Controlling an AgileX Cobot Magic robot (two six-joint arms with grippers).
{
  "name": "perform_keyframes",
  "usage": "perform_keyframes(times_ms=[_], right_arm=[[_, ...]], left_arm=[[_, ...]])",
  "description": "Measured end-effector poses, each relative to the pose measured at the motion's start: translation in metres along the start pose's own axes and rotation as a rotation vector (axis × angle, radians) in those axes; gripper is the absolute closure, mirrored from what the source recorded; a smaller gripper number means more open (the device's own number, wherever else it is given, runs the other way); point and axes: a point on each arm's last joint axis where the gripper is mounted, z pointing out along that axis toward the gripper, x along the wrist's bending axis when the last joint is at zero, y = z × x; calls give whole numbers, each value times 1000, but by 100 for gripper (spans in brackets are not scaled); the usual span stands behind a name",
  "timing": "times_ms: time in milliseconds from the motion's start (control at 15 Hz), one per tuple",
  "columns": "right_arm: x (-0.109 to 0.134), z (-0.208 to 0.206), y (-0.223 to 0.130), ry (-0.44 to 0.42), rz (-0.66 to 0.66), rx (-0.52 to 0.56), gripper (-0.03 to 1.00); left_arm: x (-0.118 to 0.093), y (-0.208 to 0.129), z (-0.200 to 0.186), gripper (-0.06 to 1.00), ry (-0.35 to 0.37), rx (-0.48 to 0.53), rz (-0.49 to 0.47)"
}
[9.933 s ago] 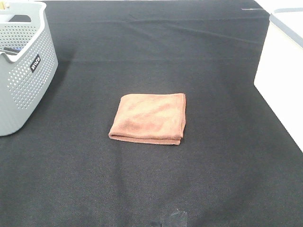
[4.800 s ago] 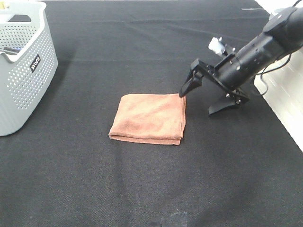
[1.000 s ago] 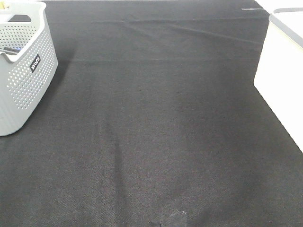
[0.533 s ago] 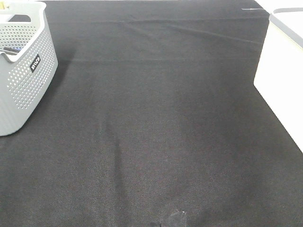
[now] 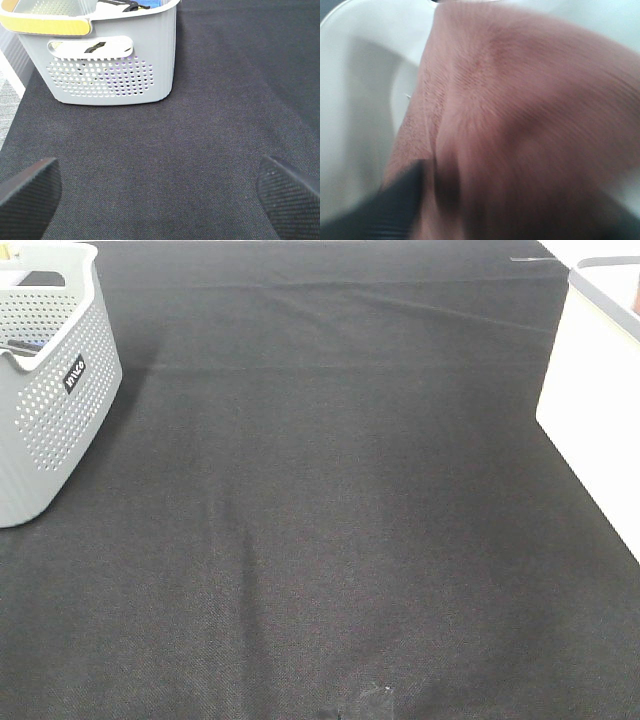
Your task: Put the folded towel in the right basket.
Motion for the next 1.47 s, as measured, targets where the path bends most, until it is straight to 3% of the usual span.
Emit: perform_keyframes(times_ms=[67, 133, 467, 600, 667, 800, 933, 1200, 1467], right_arm=[[0, 0, -1, 0, 13, 11, 8], [0, 0, -2, 3, 20, 23, 3], [3, -9, -4, 3, 2, 54, 0], [17, -41, 4, 1, -42, -17, 0], [35, -72, 9, 19, -68, -83, 0], [59, -112, 2, 51, -93, -110, 0], [69, -128, -27, 45, -71, -83, 0], [66, -168, -118, 25, -34, -90, 0], [68, -217, -208, 81, 31, -258, 0]], left_arm=[[0, 0, 0, -5, 0, 0, 0], [0, 0, 0, -5, 0, 0, 0], [0, 0, 0, -5, 0, 0, 0], [0, 0, 0, -5, -1, 0, 0], [0, 0, 0, -5, -2, 0, -1], [0, 0, 0, -5, -3, 0, -1], [0, 0, 0, -5, -3, 0, -1], [0, 0, 0, -5, -3, 0, -1], [0, 0, 0, -5, -3, 0, -1]])
